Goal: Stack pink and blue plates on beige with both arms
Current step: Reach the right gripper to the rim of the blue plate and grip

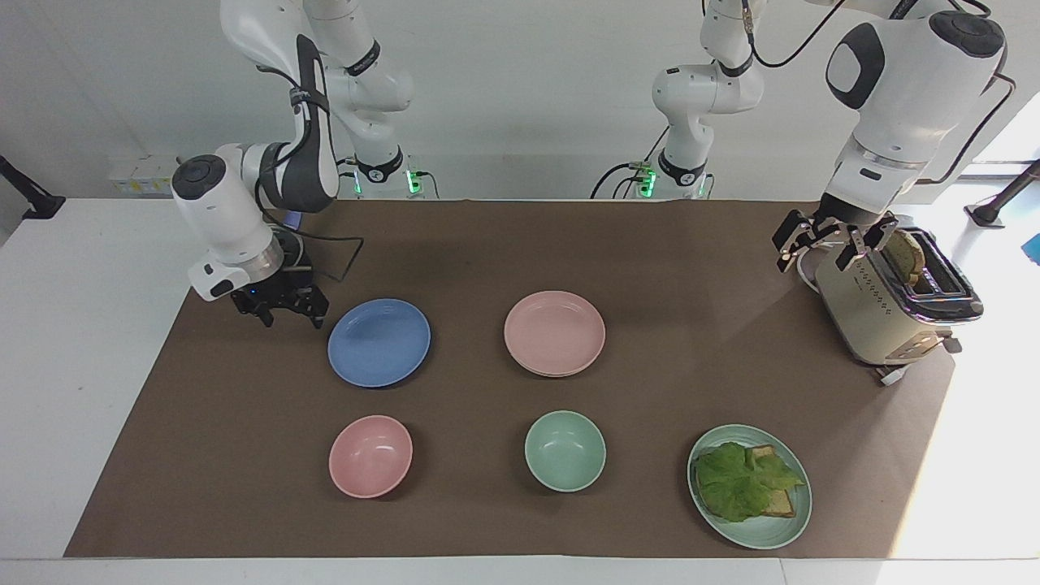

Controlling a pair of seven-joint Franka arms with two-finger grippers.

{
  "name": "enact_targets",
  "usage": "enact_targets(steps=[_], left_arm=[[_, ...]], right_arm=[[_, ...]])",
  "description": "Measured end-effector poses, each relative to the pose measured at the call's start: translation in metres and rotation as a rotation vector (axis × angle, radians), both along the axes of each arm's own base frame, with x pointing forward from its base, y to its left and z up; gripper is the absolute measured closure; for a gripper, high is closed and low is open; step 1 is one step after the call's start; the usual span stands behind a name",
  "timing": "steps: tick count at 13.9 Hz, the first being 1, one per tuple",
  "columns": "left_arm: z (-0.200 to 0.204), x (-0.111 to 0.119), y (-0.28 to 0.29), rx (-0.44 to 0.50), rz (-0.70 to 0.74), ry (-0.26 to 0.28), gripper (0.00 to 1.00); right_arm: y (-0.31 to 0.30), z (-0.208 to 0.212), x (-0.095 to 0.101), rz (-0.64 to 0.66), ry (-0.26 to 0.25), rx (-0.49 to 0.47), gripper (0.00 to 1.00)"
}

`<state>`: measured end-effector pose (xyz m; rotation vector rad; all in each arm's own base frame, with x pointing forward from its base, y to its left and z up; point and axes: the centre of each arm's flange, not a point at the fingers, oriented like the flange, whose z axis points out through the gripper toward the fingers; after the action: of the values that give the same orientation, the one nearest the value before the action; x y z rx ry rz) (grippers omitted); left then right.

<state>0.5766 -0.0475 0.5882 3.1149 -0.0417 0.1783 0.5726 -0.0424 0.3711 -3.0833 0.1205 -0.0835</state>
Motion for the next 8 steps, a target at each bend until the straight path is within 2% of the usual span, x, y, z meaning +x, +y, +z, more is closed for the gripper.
enact_targets(steps=[3,5,6,8], left_arm=[[0.000,0.000,0.000,0.000,0.000,0.000,0.00],[0.000,0.000,0.000,0.000,0.000,0.000,0.00],[0.000,0.000,0.000,0.000,0.000,0.000,0.00],[0.000,0.000,0.000,0.000,0.000,0.000,0.00]], right_arm=[[0.013,-0.028,0.008,0.020,-0.003,0.020,0.02],[0.019,-0.046,0.009,0.028,0.018,0.024,0.12],[0.019,-0.052,0.008,0.027,0.023,0.025,0.13],[0.019,-0.061,0.006,0.016,0.017,0.038,0.29]])
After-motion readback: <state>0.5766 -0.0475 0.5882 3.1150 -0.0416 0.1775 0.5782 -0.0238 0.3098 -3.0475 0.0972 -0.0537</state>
